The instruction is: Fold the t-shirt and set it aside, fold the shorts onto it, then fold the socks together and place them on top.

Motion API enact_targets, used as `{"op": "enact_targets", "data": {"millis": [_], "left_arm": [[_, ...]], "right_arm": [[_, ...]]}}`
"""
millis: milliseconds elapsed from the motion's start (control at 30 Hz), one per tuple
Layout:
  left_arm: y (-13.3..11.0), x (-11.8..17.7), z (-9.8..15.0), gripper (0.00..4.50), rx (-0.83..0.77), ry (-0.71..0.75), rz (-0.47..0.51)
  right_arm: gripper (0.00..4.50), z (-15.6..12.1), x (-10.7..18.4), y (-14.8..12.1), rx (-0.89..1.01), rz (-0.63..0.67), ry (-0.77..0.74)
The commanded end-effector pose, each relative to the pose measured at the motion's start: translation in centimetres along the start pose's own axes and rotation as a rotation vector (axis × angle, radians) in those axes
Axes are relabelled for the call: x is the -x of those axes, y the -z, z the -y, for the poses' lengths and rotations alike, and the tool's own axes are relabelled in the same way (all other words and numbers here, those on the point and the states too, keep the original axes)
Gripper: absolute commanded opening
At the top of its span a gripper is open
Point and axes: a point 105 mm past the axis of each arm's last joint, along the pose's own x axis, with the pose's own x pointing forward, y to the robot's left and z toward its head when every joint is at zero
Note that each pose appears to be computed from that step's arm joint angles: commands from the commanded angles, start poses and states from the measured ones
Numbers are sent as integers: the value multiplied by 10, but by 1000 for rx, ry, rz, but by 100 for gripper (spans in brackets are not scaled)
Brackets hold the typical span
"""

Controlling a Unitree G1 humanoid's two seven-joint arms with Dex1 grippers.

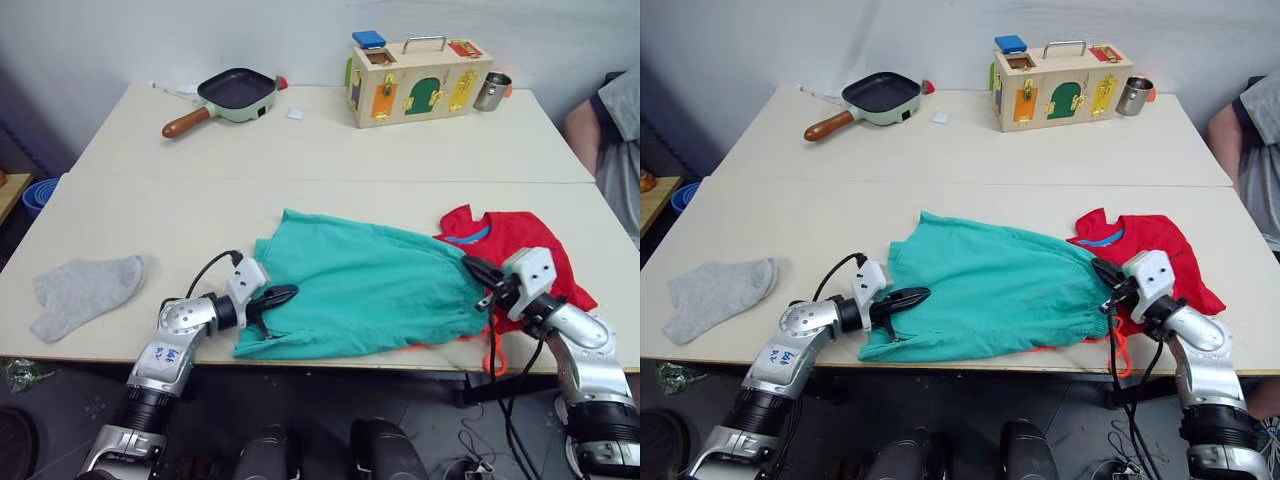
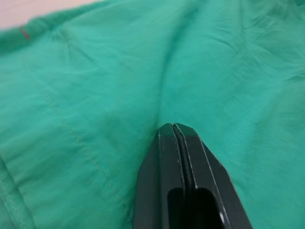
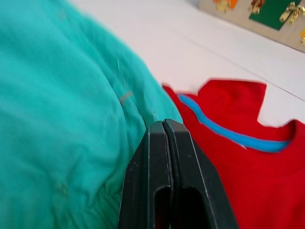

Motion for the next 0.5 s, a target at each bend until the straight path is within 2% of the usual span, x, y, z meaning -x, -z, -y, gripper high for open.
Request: {"op": "enact_targets", "data": {"millis": [33, 100, 233, 367, 467, 500], "left_arm": [[-28, 5, -6, 0, -28, 34, 136], [-45, 5, -4, 0, -49, 109, 195], [-68, -3, -2, 0, -122, 248, 217], [-73, -18, 0, 0, -180, 342, 195], [-68, -33, -3, 0, -207, 365, 175], [-67, -37, -5, 0, -213, 359, 169]], "right_arm": [[17, -13, 13, -37, -169, 91, -60], [57, -29, 25, -45, -285, 78, -98], [190, -55, 51, -54, -547, 39, -96], [330, -69, 77, -51, -783, -47, -55], [432, -82, 96, -40, -894, -194, -24], [447, -85, 101, -35, -919, -245, -8]]}}
